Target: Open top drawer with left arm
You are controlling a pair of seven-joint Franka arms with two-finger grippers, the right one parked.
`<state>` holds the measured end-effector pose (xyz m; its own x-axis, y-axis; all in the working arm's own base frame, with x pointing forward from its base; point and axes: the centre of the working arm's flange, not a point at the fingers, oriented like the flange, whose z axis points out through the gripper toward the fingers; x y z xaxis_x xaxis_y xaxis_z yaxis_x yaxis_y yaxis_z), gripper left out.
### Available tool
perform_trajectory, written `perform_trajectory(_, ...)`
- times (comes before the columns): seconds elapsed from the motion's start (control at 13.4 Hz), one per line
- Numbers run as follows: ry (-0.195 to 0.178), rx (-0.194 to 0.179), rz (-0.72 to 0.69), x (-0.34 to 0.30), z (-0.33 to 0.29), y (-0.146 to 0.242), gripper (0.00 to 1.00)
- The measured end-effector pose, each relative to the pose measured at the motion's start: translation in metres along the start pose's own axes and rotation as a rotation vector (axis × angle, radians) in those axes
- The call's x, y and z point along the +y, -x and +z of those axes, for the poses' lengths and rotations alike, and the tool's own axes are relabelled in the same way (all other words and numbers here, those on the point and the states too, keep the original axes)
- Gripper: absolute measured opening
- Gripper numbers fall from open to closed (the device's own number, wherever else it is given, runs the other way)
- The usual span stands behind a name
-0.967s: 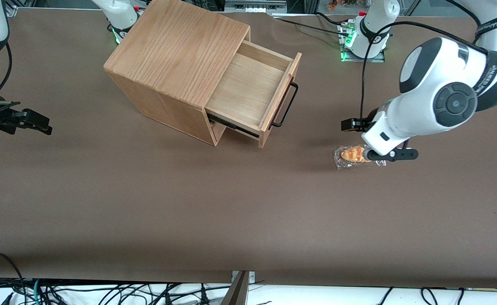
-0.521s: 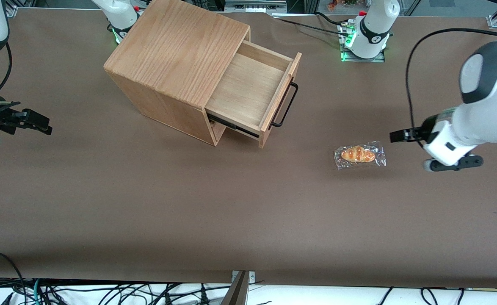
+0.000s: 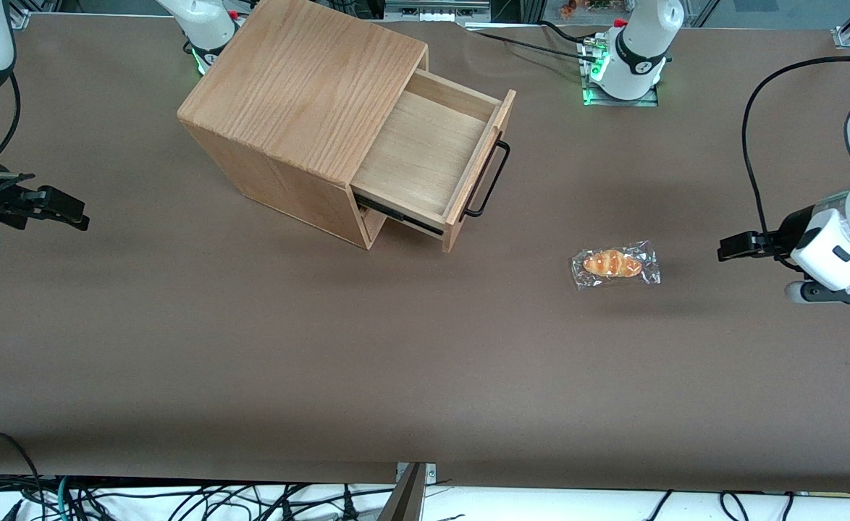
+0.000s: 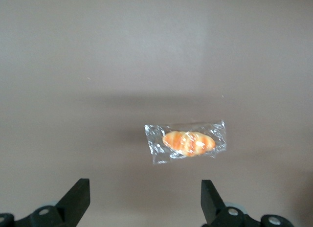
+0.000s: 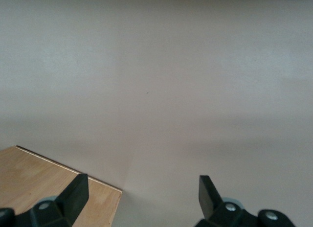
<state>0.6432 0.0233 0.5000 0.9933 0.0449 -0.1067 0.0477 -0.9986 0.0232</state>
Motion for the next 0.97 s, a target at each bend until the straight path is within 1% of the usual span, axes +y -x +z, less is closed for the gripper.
perform_trajectory(0.15, -0.007, 0.036, 0.03, -0.015, -0.004, -0.004, 1.0)
perform_trajectory(0.3, -0.013, 0.058, 0.035, -0.024, -0.006, -0.005, 1.0)
perform_trajectory(0.45, -0.014, 0.063, 0.038, -0.027, -0.007, -0.006, 1.0)
perform_trajectory(0.97, -0.019, 0.063, 0.025, -0.036, -0.007, -0.005, 1.0)
